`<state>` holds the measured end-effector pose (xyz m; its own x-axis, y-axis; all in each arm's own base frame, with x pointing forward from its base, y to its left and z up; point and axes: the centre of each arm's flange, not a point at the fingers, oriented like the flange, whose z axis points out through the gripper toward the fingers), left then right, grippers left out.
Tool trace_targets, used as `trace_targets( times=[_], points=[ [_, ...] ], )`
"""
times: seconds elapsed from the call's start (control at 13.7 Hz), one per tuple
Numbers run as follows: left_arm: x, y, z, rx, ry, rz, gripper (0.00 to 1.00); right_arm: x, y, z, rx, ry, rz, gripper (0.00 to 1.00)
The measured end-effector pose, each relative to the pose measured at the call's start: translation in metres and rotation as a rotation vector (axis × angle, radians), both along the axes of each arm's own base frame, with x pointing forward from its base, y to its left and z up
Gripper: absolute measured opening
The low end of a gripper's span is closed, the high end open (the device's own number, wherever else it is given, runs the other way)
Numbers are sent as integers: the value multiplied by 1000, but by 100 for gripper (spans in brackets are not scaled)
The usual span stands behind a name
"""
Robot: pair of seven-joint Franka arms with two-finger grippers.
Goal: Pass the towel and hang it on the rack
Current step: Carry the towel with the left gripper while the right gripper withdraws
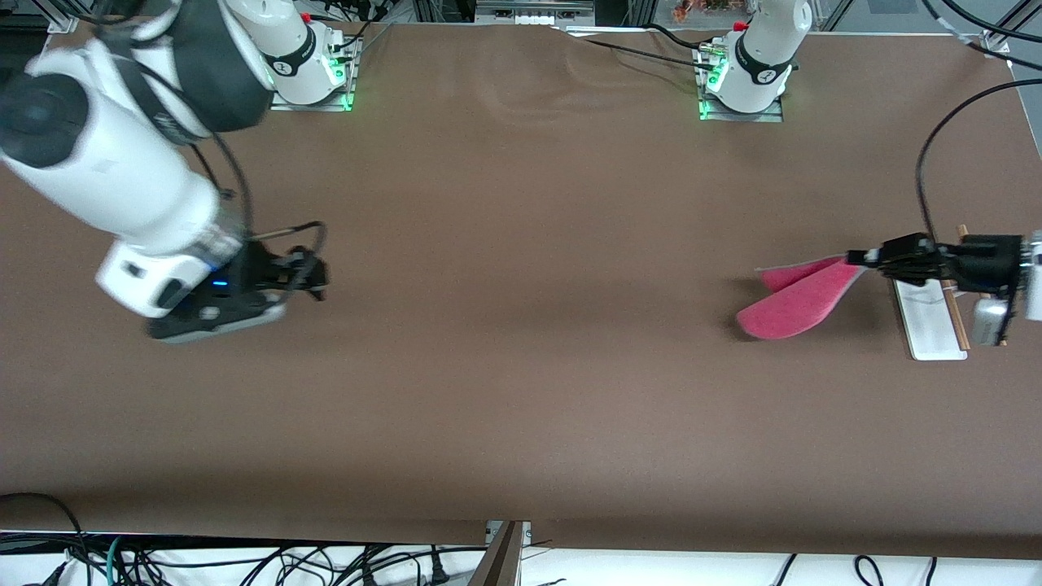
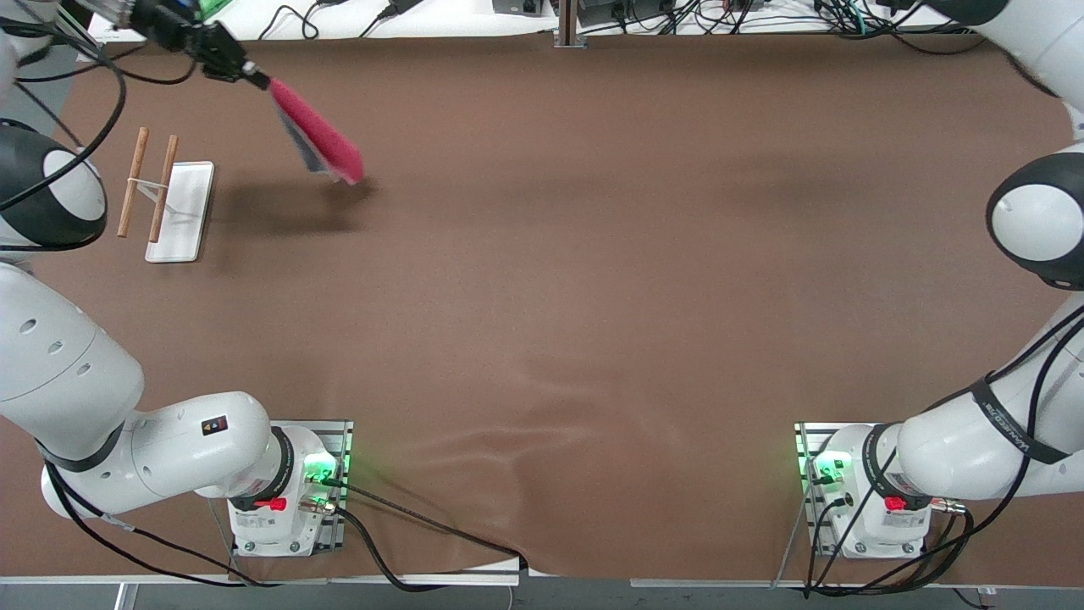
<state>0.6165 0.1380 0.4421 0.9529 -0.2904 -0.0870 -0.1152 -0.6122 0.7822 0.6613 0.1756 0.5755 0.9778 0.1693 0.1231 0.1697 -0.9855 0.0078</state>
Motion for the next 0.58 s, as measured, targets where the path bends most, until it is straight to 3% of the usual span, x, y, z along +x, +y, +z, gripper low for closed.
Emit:
trace_targets(
  times=[0.22, 0.44, 0.58],
  points=[
    [-20, 65, 9, 122, -51, -50, 1, -5, -80, 30, -58, -25, -129, 100],
    [-45, 130, 14, 232, -91, -96, 1, -21, -126, 36, -91, 11, -200, 100],
    [-64, 173, 14, 270, -117, -107, 1, -34, -142, 31, -109, 74, -180, 100]
  ],
)
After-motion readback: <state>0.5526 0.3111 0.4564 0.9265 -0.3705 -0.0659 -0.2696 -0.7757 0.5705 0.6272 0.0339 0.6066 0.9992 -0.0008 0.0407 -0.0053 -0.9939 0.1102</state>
